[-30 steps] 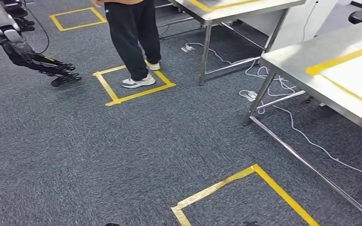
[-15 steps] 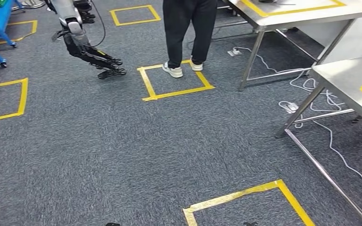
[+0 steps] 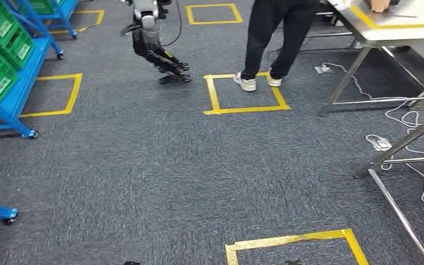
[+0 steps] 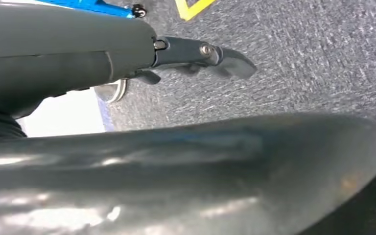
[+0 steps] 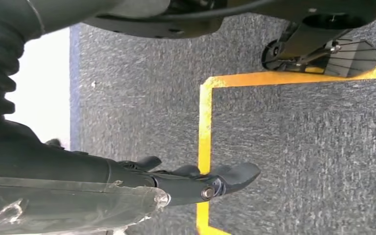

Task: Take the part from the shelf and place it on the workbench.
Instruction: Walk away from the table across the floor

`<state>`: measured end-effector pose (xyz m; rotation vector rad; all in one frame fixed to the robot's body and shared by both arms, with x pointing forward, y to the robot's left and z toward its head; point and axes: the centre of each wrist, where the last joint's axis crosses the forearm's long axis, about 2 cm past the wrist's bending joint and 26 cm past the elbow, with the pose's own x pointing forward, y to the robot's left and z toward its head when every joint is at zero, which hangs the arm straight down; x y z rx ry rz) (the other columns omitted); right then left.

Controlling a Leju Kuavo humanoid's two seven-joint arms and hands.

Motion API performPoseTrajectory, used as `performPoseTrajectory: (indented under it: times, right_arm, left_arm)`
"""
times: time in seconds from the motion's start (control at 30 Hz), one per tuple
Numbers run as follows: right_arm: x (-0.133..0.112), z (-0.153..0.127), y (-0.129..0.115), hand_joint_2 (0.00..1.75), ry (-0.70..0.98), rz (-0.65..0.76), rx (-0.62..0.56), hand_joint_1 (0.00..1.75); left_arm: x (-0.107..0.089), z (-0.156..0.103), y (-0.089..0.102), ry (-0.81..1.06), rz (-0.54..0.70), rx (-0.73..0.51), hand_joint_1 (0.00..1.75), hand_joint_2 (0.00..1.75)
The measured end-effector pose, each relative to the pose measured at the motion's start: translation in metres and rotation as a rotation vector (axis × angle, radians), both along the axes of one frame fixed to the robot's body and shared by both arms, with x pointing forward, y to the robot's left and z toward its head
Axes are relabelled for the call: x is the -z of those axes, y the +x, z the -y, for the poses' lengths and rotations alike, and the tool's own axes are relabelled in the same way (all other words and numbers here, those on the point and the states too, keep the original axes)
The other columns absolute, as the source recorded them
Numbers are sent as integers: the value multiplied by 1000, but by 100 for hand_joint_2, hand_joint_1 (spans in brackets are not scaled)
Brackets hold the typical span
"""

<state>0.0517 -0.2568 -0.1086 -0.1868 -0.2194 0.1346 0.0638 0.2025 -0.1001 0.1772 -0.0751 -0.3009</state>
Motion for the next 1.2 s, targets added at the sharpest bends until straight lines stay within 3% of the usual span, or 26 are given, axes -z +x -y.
performPoseTrajectory:
  times: [1.2]
  right_arm:
    - [0,0,-1,175,5,-25,7,0]
  left_arm:
    - [0,2,0,2,7,4,0,0]
